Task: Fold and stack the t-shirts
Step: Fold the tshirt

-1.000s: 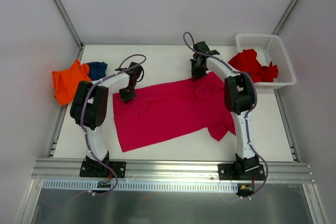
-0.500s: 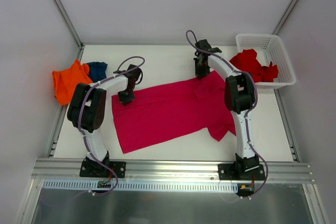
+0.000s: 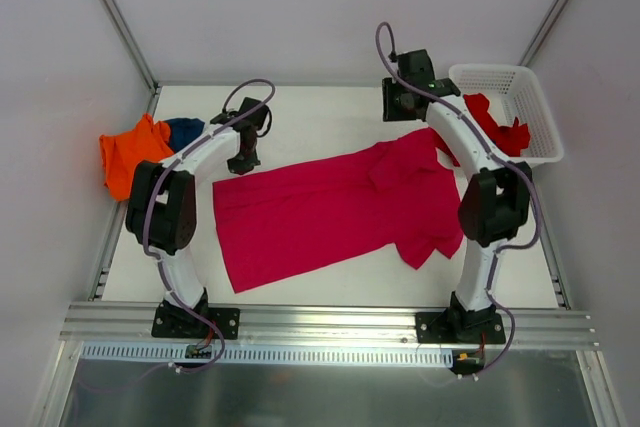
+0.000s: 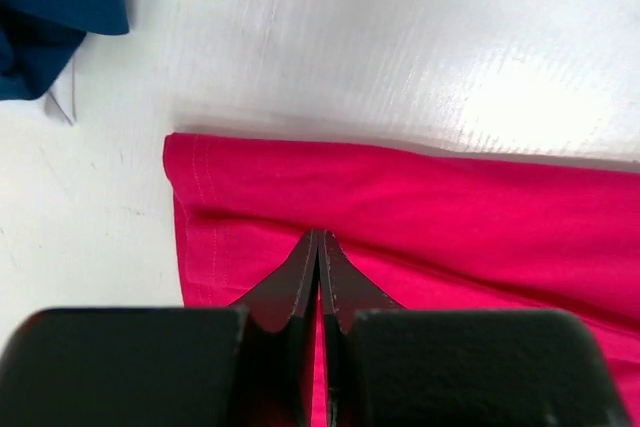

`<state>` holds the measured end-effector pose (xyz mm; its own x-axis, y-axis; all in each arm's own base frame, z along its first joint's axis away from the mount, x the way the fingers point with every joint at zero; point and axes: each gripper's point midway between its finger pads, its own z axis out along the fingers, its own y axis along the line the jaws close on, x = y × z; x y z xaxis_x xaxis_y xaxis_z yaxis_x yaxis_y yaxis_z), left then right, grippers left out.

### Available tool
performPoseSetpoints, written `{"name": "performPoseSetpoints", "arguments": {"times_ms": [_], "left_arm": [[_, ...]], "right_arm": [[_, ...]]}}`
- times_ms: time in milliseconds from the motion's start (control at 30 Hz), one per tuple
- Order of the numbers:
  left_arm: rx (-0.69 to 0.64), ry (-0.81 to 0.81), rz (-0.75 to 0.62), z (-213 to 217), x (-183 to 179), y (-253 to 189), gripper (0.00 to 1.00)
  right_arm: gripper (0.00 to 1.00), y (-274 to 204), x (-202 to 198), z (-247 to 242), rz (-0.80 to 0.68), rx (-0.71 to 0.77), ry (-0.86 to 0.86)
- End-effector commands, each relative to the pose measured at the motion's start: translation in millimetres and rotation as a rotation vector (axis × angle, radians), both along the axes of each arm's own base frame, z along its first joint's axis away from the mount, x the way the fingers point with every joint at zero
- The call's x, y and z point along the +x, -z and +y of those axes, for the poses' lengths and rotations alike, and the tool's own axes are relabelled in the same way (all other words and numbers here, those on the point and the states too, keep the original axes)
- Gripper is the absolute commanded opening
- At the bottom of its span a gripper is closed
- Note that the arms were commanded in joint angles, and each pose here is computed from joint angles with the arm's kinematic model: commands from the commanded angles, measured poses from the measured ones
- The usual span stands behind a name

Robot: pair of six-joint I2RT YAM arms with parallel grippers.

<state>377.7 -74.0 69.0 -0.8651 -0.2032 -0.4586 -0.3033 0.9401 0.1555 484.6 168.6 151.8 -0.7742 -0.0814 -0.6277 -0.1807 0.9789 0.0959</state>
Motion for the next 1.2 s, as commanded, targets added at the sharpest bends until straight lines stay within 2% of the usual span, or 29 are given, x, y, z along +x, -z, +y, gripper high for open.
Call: {"name": "performPoseSetpoints", "arguments": {"times_ms": [0,100,167,200,233,267,400,633,800,1167], "left_arm": [[-0.025,0.018,-0.067,0.2,2.9,-36.9,0.00],[-0.038,0.012,-0.056,0.5,-4.1,-34.2,0.00],[-0.040,0.007,-0.033,0.6,-10.8,-26.4,0.00],[-0.039,0.005,-0.023,1.1,-13.3,-23.0,0.00],[-0.039,0.002,-0.001,1.3,-17.8,-15.5,0.00],[-0.040,0.002,0.012,1.0,-19.8,-11.4,0.00],[-0.036,0.009,0.084,0.8,-30.0,11.2,0.00],[-0.032,0.031,0.208,-3.3,-36.6,49.1,0.00],[-0.039,0.035,0.264,-8.7,-29.9,69.0,0.00],[-0.094,0.043,0.305,-14.3,1.8,70.9,0.00]], "right_arm": [[0.39,-51.2,-16.3,-34.6,-0.093,-0.116,0.055],[0.39,-36.3,-29.6,-56.7,-0.033,-0.225,0.096],[0.29,-21.4,-35.7,-66.4,0.007,-0.278,0.113],[0.13,-9.8,-37.8,-67.7,0.036,-0.297,0.112],[0.03,-1.2,-39.0,-70.1,0.057,-0.311,0.116],[0.01,6.6,-40.0,-72.9,0.078,-0.325,0.125],[0.00,52.8,-40.9,-74.7,0.207,-0.371,0.117],[0.01,90.4,-35.2,-67.3,0.307,-0.374,0.100],[0.00,98.7,-31.2,-63.9,0.320,-0.357,0.100],[0.01,105.4,-25.4,-62.6,0.344,-0.303,0.115]]}}
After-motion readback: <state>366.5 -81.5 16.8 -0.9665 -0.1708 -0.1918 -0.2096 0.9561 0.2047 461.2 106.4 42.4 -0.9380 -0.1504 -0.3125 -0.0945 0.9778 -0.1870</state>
